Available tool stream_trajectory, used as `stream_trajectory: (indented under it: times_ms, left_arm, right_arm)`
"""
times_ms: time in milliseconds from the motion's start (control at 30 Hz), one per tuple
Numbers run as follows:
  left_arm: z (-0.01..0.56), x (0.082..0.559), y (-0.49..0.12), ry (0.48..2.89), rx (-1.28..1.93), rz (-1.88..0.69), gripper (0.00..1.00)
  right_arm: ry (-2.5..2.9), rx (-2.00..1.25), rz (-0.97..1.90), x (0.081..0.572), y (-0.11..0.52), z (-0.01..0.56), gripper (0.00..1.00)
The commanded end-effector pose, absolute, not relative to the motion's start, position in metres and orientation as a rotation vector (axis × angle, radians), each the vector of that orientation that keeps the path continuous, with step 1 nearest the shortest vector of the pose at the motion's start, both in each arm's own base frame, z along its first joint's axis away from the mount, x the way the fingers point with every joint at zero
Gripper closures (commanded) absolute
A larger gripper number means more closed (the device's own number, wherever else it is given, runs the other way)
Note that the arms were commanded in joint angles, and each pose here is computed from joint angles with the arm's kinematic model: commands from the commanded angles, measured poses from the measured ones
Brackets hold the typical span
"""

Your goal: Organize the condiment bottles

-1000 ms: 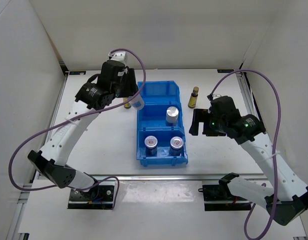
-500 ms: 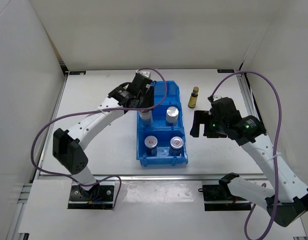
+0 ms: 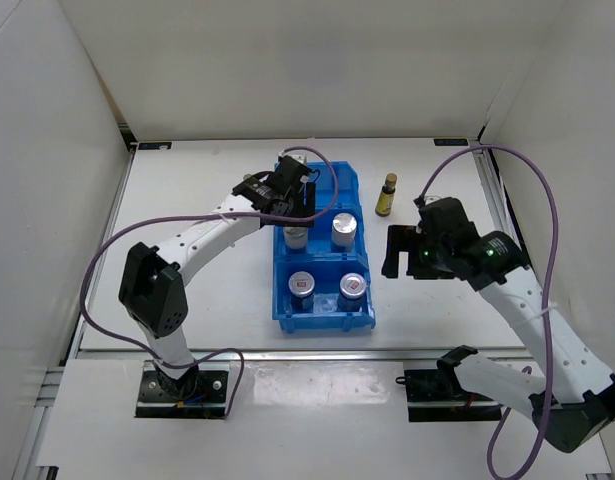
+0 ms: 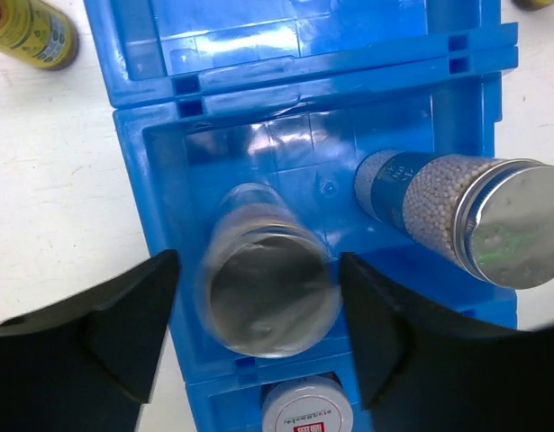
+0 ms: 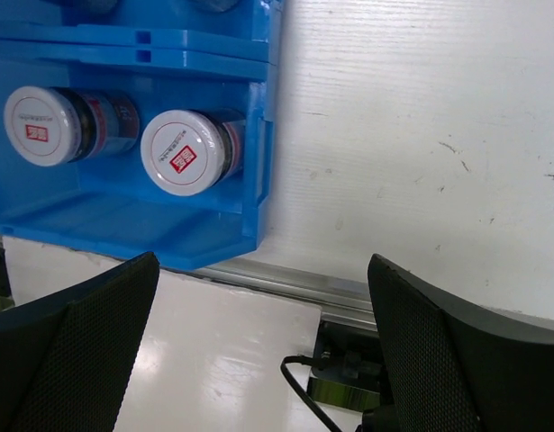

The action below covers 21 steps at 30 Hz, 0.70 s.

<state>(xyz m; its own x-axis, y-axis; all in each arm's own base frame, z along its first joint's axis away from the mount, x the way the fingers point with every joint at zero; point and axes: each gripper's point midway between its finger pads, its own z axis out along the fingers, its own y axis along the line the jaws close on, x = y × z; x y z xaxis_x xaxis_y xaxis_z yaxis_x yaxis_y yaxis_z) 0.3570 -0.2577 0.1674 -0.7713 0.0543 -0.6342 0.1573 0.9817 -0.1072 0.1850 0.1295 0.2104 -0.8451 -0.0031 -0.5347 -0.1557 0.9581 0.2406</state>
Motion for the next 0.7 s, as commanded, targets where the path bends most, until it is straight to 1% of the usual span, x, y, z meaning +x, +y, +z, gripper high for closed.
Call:
stream_trajectory:
  times_ms: [0, 33, 67, 167, 267, 300, 333, 367, 400, 433, 467, 500, 533, 567, 600, 633, 667]
  left_arm:
    - [0.213, 0.369, -0.272, 2.337, 0.123, -0.313, 0.15]
    - [0.22, 0.369, -0.272, 2.331, 0.122, -0.318, 0.05]
    - [0.226, 0.369, -0.271, 2.329, 0.134, -0.313, 0.0]
    - [0.276, 0.369, -0.25, 2.268, 0.133, -0.218, 0.0]
    - [0.316, 0.355, -0.213, 2.188, 0.141, -0.108, 0.0]
    - [0.317, 0.352, -0.192, 2.164, 0.126, -0.004, 0.0]
    - [0.335, 0.342, -0.169, 2.114, 0.072, 0.021, 0.0]
    - [0.34, 0.343, -0.141, 2.065, -0.014, 0.121, 0.0]
    - [0.31, 0.337, -0.121, 2.096, 0.004, 0.228, 0.0]
    - [0.321, 0.334, -0.098, 2.024, -0.079, 0.226, 0.0]
    - [0.289, 0.328, -0.083, 2.062, -0.073, 0.292, 0.0]
    - [0.282, 0.324, -0.075, 2.058, -0.068, 0.309, 0.0]
    - [0.282, 0.317, -0.067, 2.032, -0.084, 0.298, 0.0]
    - [0.262, 0.315, -0.065, 2.042, -0.079, 0.306, 0.0]
    - [0.257, 0.312, -0.062, 2.036, -0.086, 0.315, 0.0]
    - [0.253, 0.311, -0.055, 2.033, -0.103, 0.337, 0.0]
    - [0.248, 0.311, -0.049, 2.041, -0.127, 0.35, 0.0]
  right_arm:
    - [2.533, -0.113, 0.333, 0.196, 0.129, 0.218, 0.0]
    - [2.546, -0.097, 0.303, 0.202, 0.128, 0.216, 0.0]
    - [2.547, -0.097, 0.302, 0.205, 0.129, 0.22, 0.0]
    - [2.576, -0.058, 0.222, 0.222, 0.125, 0.216, 0.0]
    - [2.562, -0.038, 0.193, 0.244, 0.124, 0.224, 0.0]
    - [2.565, -0.015, 0.175, 0.258, 0.121, 0.222, 0.0]
    - [2.538, -0.003, 0.179, 0.27, 0.121, 0.233, 0.0]
    - [2.523, 0.026, 0.169, 0.284, 0.116, 0.237, 0.0]
    - [2.545, 0.047, 0.137, 0.298, 0.115, 0.231, 0.01]
    - [2.526, 0.06, 0.13, 0.318, 0.114, 0.237, 0.04]
    - [2.513, 0.073, 0.133, 0.33, 0.115, 0.239, 0.07]
    - [2.51, 0.073, 0.126, 0.339, 0.115, 0.24, 0.13]
    - [2.525, 0.091, 0.113, 0.355, 0.114, 0.232, 0.16]
    - [2.486, 0.105, 0.126, 0.37, 0.116, 0.246, 0.18]
    - [2.482, 0.126, 0.131, 0.381, 0.113, 0.247, 0.2]
    - [2.515, 0.14, 0.111, 0.399, 0.113, 0.232, 0.21]
    - [2.49, 0.136, 0.176, 0.411, 0.12, 0.249, 0.23]
